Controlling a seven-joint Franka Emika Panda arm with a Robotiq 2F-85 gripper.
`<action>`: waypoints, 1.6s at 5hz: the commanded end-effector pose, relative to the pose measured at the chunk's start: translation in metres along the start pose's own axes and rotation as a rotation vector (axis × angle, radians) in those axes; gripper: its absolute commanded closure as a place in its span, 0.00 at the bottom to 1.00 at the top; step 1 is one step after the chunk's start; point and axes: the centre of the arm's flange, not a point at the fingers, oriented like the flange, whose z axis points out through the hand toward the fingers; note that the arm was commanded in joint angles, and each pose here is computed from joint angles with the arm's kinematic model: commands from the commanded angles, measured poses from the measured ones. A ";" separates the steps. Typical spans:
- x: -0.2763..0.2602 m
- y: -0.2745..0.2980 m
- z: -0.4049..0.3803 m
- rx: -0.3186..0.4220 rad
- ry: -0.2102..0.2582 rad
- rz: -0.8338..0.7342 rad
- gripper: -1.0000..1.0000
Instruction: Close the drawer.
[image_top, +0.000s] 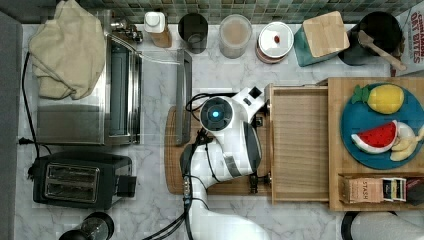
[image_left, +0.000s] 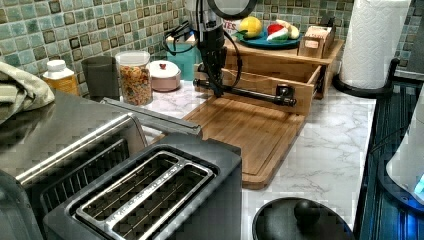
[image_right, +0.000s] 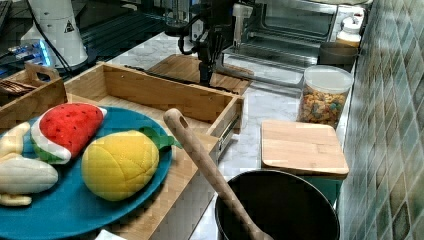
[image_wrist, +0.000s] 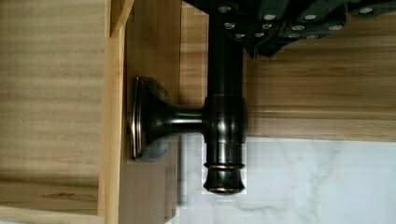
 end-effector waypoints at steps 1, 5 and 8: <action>-0.028 0.268 0.044 -0.099 -0.001 0.027 1.00; -0.055 0.345 0.060 -0.068 -0.057 0.067 1.00; -0.055 0.345 0.060 -0.068 -0.057 0.067 1.00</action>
